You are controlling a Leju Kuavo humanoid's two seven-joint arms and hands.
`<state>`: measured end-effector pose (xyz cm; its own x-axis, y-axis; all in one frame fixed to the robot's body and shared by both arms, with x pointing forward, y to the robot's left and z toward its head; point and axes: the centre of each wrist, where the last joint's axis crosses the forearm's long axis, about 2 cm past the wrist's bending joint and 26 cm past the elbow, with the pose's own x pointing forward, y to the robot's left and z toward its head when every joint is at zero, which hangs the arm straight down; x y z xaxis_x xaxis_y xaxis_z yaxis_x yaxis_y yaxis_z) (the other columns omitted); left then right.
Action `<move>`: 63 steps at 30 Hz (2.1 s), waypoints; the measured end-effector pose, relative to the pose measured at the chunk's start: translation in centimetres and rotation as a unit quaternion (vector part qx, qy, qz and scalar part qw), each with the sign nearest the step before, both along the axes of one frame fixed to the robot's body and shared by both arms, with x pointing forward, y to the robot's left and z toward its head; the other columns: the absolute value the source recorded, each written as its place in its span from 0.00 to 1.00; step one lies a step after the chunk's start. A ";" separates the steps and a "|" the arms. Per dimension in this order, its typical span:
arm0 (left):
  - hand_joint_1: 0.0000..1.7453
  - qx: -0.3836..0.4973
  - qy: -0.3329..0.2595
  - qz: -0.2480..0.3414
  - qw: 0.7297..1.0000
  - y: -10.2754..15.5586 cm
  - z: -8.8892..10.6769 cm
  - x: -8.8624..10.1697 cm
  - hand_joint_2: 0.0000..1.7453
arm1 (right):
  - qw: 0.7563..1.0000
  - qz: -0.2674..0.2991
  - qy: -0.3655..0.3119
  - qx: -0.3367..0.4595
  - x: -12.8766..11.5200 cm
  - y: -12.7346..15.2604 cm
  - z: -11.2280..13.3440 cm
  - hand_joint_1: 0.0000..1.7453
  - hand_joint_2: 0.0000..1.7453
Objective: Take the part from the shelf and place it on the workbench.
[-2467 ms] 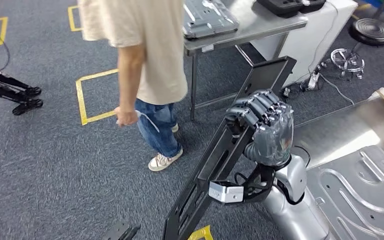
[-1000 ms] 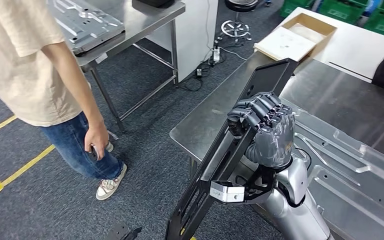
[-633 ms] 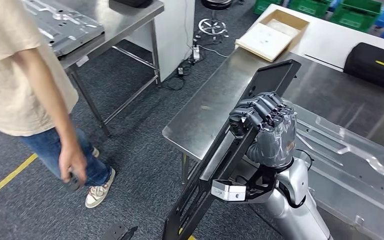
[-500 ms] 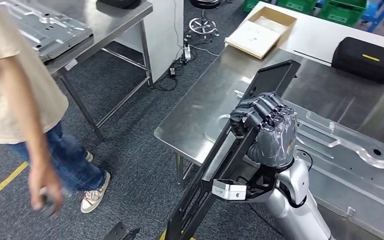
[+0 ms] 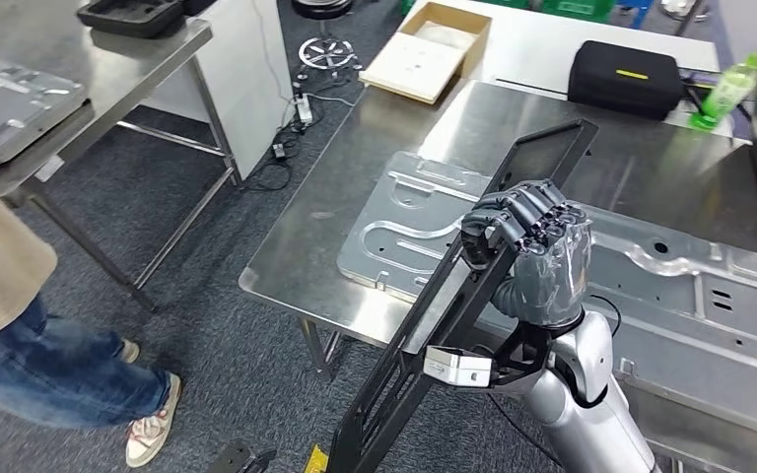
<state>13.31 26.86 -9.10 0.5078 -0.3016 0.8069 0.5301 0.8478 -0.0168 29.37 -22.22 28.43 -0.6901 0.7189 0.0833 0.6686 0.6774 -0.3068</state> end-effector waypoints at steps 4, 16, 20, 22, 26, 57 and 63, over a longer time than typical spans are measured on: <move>0.00 0.000 0.000 0.000 1.000 0.0 0.0 0.0 0.00 | 1.000 -0.005 0.003 0.005 0.1 -0.3 0.0 1.00 1.00; 0.00 0.005 -0.003 -0.001 1.000 -0.1 0.1 0.2 0.00 | 1.000 -0.018 0.014 0.010 0.4 -1.1 -0.2 1.00 1.00; 0.00 0.009 -0.003 0.002 1.000 -0.2 0.1 0.4 0.00 | 0.998 -0.020 0.051 0.018 0.7 -1.3 -0.4 1.00 1.00; 0.00 0.010 -0.003 0.003 1.000 -0.3 0.1 0.4 0.00 | 0.997 -0.020 0.069 0.027 1.0 -1.6 -0.5 1.00 1.00; 0.00 0.011 0.004 0.004 1.000 -0.3 0.0 -0.2 0.00 | 0.994 -0.017 0.098 0.035 1.5 -1.8 -0.8 1.00 1.00; 0.00 -0.006 0.011 0.011 1.000 0.1 -0.4 -1.2 0.00 | 0.970 -0.081 0.224 0.057 7.8 -7.5 1.4 1.00 1.00; 0.00 -0.013 0.015 0.014 1.000 0.5 -0.5 -1.6 0.00 | 0.961 -0.102 0.250 0.063 9.1 -9.6 1.5 1.00 1.00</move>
<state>11.72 27.32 -9.56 0.5408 -0.2661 0.7980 0.5043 0.8618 -0.0544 38.50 -31.80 29.93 -0.3867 0.7976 0.4630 0.5818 0.6005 -0.5486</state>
